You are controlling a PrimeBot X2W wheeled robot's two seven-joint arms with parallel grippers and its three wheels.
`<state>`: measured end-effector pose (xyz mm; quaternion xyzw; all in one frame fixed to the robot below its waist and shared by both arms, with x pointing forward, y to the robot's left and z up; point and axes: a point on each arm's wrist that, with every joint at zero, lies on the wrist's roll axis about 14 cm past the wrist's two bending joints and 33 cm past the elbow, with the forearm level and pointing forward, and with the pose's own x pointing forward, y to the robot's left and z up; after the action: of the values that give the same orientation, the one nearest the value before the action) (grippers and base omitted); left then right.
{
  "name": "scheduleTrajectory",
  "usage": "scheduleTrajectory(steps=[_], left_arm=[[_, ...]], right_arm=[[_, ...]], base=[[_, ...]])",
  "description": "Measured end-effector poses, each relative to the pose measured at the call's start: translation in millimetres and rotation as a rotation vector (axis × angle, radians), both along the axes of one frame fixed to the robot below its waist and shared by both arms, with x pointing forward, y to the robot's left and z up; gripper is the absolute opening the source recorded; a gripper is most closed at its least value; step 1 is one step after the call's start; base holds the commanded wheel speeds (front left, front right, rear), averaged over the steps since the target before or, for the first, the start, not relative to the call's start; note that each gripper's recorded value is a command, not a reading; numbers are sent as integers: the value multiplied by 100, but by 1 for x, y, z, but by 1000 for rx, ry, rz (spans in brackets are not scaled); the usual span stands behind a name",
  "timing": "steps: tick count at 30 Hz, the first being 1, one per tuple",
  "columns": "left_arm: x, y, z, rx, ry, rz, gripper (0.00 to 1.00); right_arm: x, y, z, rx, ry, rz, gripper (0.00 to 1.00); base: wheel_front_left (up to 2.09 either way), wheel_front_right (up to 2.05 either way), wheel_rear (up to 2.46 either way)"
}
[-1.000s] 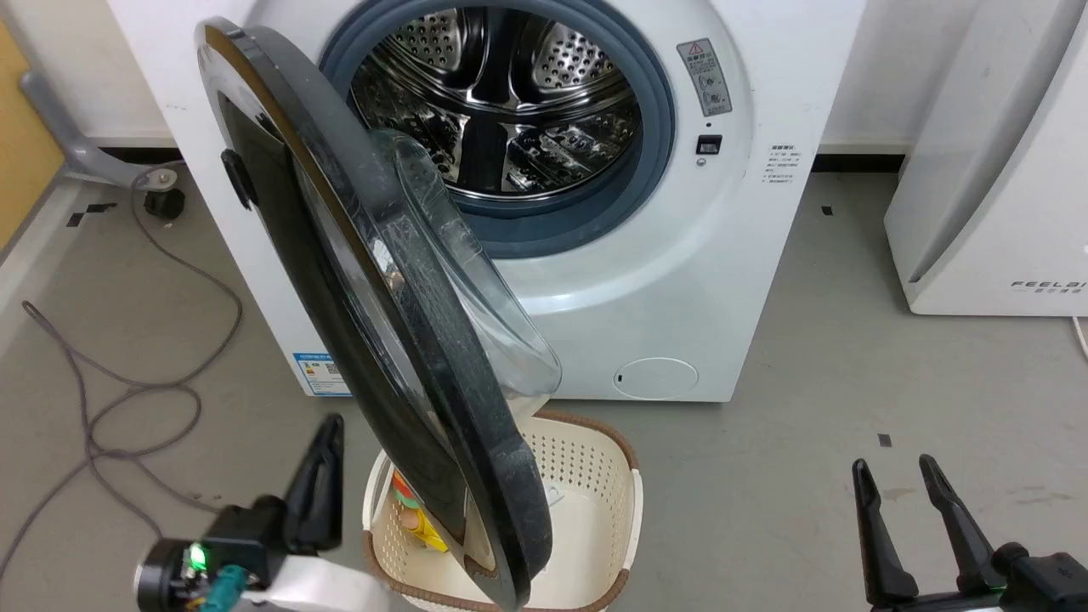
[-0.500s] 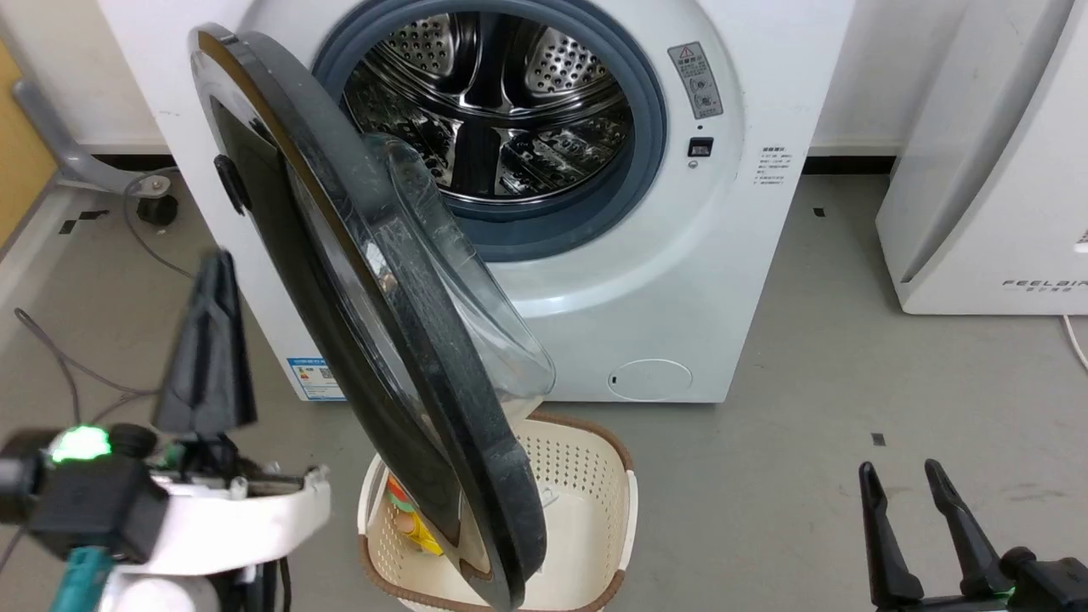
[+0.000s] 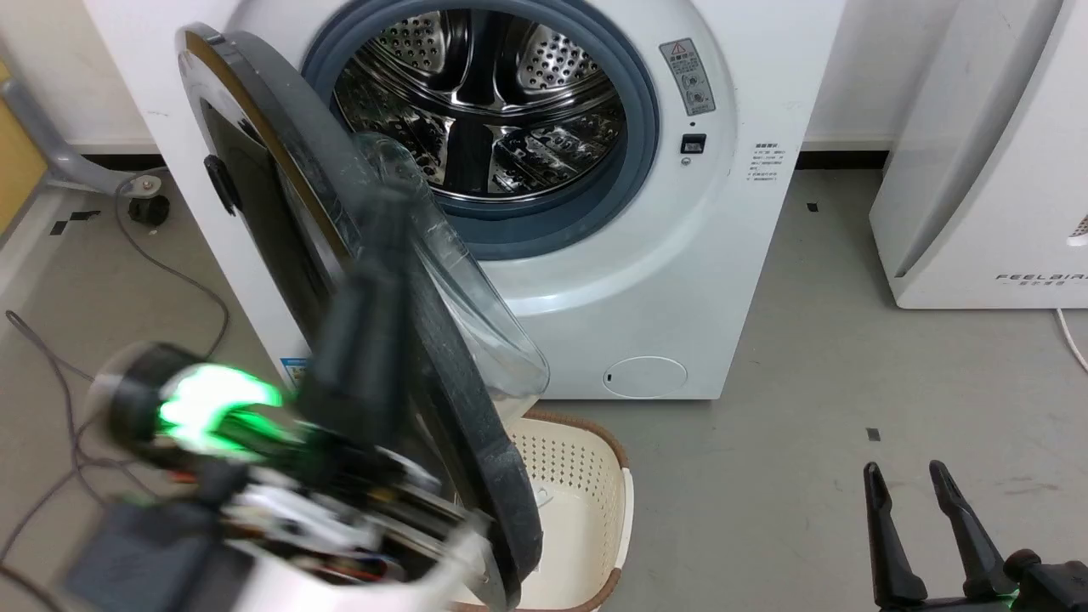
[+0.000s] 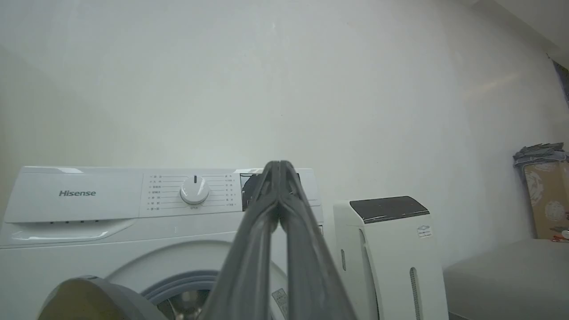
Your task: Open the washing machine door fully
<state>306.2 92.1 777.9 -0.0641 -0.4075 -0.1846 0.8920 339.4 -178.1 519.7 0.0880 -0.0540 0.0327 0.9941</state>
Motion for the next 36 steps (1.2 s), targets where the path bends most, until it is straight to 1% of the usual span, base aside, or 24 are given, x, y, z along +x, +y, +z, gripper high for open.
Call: scheduleTrajectory(steps=[2, 5, 9, 12, 15, 19, 25, 30, 36], left_arm=[[-2, -22, -11, 6, 65, -97, 0], [-4, -55, -42, 35, 211, -227, 0], [-7, -87, -97, 85, 439, -330, 0], [-10, -96, -140, 128, 598, -345, 0], [-11, -95, -182, 172, 738, -322, 0], [-11, -91, -222, 220, 858, -289, 0], [3, -75, -248, 211, 903, -194, 0], [16, -64, -245, 186, 875, -124, 0], [19, -56, -250, 173, 887, -84, 0]], right_arm=[[0, 0, 1, -1, -2, 0, 100], [0, 0, 1, -3, -4, 1, 100], [-1, 2, 0, -2, -2, 6, 100], [-1, 3, -1, -2, 3, 8, 100], [-3, 3, -4, -5, 12, 10, 100], [-2, 5, -5, -15, 17, 18, 100], [-2, 9, -4, -40, 22, 30, 100], [-4, 10, -2, -46, 22, 34, 100], [-5, 11, -2, -52, 27, 38, 100]], base=[[0, 0, 0], [0, 0, 0], [0, 0, 0], [0, 0, 0], [0, 0, 0], [0, 0, 0], [0, 0, 0], [0, 0, 0], [0, 0, 0]])
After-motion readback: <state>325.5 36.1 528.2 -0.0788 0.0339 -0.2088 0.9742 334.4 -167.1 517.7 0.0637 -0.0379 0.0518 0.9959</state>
